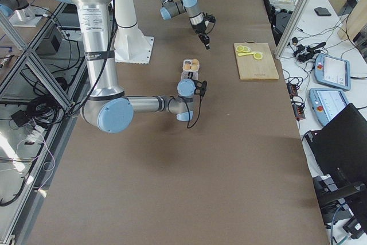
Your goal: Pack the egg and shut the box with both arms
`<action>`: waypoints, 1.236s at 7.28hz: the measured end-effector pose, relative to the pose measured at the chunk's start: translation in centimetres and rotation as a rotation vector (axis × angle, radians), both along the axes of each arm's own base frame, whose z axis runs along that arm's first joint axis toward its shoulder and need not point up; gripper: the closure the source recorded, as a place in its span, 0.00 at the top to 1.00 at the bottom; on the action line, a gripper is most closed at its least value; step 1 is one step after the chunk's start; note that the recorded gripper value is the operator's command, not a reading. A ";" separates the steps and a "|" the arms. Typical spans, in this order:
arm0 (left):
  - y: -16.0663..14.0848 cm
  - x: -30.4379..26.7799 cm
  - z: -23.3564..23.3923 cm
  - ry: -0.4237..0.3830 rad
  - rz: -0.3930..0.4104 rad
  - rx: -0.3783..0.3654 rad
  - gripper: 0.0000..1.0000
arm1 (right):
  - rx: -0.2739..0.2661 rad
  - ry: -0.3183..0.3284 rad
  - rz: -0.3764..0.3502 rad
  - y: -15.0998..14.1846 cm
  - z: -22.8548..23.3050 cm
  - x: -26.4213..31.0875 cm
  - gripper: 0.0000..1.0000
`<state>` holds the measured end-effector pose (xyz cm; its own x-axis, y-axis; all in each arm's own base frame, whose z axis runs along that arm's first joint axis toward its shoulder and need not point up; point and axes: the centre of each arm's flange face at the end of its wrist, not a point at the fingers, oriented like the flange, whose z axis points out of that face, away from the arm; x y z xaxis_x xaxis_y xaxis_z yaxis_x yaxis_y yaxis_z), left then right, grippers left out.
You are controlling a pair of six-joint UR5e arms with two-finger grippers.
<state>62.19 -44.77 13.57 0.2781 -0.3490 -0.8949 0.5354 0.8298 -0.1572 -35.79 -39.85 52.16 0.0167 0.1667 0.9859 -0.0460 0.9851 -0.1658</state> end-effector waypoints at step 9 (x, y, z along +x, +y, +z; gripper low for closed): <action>0.0 0.0 0.0 0.000 0.000 0.000 0.00 | 0.005 -0.004 -0.002 0.0 0.1 0.3 0.42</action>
<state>62.17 -44.80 13.57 0.2780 -0.3489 -0.8950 0.5357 0.8297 -0.1570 -35.52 -39.81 52.22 0.0135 0.1618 0.9867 -0.0438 0.9860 -0.1611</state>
